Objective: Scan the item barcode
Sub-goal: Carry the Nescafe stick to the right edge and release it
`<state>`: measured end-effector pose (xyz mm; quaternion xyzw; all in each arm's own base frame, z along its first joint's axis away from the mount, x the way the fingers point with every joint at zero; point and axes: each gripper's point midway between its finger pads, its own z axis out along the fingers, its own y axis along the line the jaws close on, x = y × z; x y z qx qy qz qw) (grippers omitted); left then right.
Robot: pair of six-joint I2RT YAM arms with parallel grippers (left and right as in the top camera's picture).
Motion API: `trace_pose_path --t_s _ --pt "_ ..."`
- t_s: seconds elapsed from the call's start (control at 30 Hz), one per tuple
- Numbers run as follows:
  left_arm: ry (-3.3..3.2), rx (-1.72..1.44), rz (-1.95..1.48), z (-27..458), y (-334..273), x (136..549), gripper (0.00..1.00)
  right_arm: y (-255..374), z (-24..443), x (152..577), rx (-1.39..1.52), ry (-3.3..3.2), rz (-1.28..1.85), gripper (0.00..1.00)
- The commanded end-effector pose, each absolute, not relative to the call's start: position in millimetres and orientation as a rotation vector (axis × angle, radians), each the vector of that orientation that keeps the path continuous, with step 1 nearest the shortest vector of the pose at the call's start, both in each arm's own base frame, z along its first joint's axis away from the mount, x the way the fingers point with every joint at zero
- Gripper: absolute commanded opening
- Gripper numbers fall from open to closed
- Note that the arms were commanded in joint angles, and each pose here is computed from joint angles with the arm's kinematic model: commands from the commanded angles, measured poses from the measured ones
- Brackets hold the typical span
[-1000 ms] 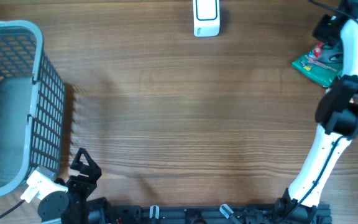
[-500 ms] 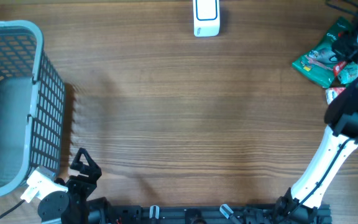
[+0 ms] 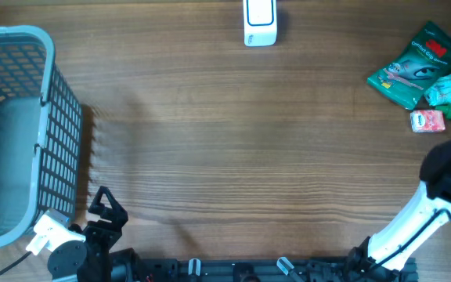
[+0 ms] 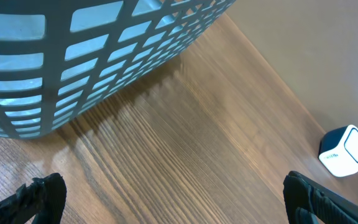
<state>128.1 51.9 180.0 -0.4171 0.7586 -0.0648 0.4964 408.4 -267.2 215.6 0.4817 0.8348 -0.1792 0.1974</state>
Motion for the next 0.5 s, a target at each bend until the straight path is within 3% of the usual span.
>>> trace_pose_path --t_s 0.0,0.23,0.47 --pt "1.827 -1.023 -0.147 180 54 127 1.0 -282 228 376 1.556 2.193 -0.636 0.05" --pt "1.827 -1.023 -0.147 180 54 127 1.0 -318 221 319 1.836 2.082 -0.682 0.04" --pt "1.827 -1.023 -0.147 180 54 127 1.0 -345 198 314 1.842 2.107 -0.657 0.04"
